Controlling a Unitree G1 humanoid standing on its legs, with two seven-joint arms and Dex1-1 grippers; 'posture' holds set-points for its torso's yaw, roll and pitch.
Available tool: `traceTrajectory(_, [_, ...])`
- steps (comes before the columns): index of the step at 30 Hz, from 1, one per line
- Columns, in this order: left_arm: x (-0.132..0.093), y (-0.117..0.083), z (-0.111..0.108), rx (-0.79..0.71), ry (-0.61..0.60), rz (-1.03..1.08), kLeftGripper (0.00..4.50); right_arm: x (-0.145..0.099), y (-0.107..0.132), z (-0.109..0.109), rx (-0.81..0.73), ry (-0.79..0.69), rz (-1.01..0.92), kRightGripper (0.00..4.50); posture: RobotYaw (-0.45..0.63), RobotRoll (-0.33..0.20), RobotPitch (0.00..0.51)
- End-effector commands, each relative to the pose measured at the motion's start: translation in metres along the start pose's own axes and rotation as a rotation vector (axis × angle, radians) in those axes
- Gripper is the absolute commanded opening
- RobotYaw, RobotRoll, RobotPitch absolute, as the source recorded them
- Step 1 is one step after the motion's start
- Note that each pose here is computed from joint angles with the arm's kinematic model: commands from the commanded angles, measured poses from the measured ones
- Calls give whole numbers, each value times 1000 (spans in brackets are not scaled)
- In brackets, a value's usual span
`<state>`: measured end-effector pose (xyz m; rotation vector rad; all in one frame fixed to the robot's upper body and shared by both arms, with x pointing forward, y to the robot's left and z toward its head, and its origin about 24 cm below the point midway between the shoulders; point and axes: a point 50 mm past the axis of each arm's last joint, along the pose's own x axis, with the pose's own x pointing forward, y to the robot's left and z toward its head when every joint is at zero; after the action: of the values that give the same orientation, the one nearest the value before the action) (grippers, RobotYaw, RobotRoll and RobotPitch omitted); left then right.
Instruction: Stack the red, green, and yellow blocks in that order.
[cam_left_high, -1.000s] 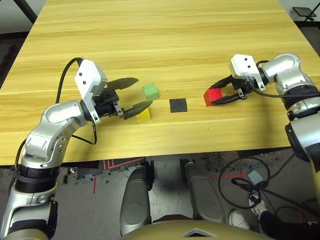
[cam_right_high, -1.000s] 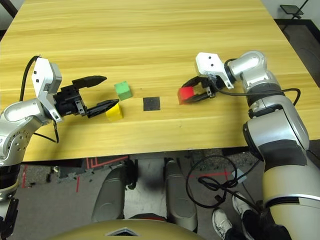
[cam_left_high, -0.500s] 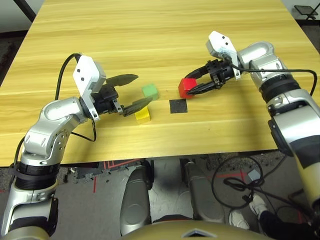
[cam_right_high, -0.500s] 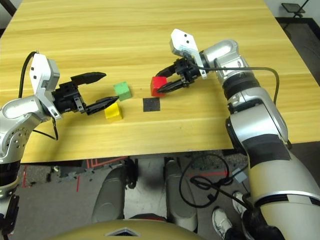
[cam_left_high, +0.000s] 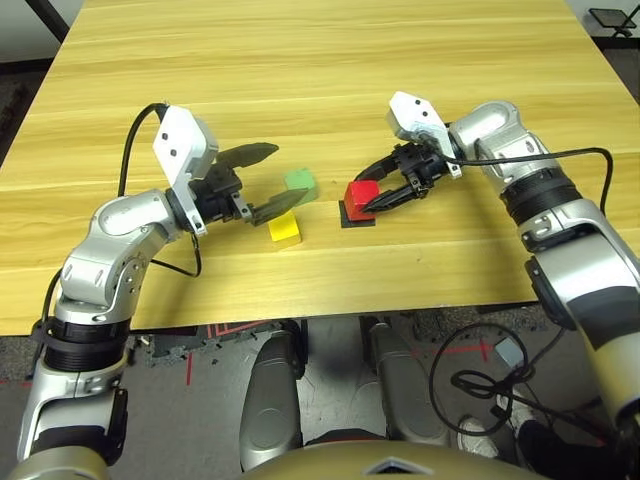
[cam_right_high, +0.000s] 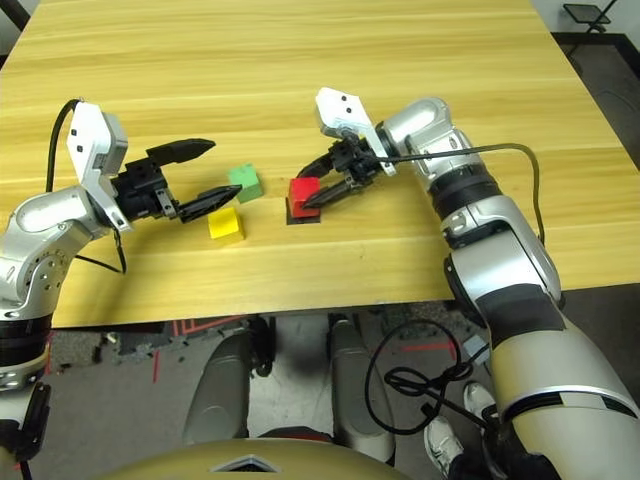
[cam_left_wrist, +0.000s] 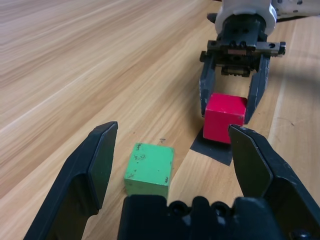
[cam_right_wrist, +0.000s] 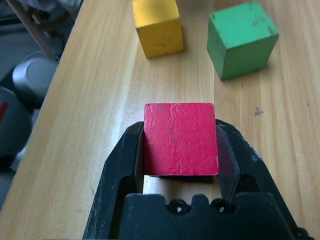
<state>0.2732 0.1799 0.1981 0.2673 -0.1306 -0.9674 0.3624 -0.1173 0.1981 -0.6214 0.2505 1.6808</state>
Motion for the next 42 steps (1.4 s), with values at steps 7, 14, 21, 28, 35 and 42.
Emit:
traceTrajectory(7, [-1,-2,0,9,11,3,4500,7,2,-8,-22,27,2,2031,386,-108,290])
traceTrajectory(14, [4,-1,2,15,12,1,4500,7,2,-9,-50,40,-12,3329,376,-111,288])
traceTrajectory(21, [12,-1,0,17,59,-39,4500,-9,0,6,-60,-45,-39,4435,347,-113,274])
traceTrajectory(28, [23,4,-6,22,163,-70,4500,-74,-2,11,-25,-181,-236,4435,302,-113,258])
traceTrajectory(35, [34,11,-11,40,214,-61,4500,-113,10,-12,24,-171,-388,4435,249,-98,242])
traceTrajectory(42, [40,17,-15,62,289,-82,4500,-113,12,-17,47,-214,-429,4435,212,-76,240])
